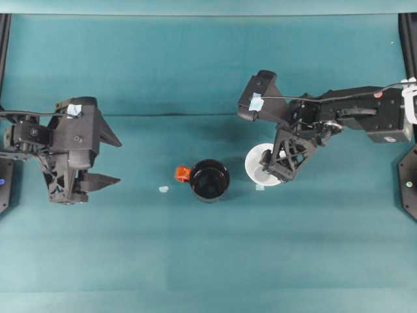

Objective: Put the paper cup into the moved red handle cup holder.

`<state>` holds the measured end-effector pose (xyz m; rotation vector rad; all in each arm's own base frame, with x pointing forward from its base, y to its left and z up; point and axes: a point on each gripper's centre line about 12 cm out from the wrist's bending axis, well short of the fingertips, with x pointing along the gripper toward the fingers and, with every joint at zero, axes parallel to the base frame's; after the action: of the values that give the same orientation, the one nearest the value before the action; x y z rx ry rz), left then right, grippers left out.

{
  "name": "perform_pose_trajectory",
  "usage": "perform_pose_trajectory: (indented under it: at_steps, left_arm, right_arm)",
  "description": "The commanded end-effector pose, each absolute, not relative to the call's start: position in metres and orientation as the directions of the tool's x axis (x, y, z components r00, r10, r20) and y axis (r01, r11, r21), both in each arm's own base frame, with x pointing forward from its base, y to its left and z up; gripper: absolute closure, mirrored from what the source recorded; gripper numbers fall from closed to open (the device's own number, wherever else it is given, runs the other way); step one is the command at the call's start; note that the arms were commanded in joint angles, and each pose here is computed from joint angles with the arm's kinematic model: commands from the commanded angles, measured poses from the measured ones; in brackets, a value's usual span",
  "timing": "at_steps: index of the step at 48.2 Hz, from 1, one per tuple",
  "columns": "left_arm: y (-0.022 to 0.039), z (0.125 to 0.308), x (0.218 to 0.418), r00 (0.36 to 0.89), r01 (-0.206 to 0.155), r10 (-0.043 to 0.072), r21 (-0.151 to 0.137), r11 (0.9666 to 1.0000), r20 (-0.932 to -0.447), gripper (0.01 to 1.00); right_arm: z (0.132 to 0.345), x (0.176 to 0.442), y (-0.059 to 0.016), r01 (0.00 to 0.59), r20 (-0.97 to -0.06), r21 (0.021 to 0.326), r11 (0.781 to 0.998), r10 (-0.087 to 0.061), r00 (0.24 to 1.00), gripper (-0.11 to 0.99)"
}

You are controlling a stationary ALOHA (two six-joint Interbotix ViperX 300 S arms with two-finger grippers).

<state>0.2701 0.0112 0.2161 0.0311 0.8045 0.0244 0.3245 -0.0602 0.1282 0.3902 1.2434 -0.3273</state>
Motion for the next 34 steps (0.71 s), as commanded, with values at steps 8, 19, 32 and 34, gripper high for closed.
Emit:
perform_pose_trajectory:
  at_steps: [8,19,32,34]
  left_arm:
    - [0.011,0.222,0.272,0.71,-0.008,0.034,0.041,0.9991,-0.704,0.086]
    - [0.011,0.222,0.272,0.71,-0.008,0.034,0.041,0.9991,-0.704,0.086]
    - [0.011,0.222,0.272,0.71,-0.008,0.034,0.041,0.9991,-0.704,0.086]
    - [0.0109,0.222,0.272,0.71,-0.009,0.034,0.039,0.9992,-0.704,0.086]
  right_arm:
    - [0.137,0.332,-0.0538,0.426,-0.944,0.122,0.896,-0.028,0.329,0.61]
    - [0.136,0.332,-0.0461,0.415,-0.949,0.127,0.901,-0.012,0.316,0.95]
    - [0.138,0.334,-0.0447,0.418,-0.946,0.136,0.898,-0.007,0.323,0.98]
    - [0.138,0.334,-0.0448,0.418,-0.946,0.136,0.898,-0.007,0.324,0.98]
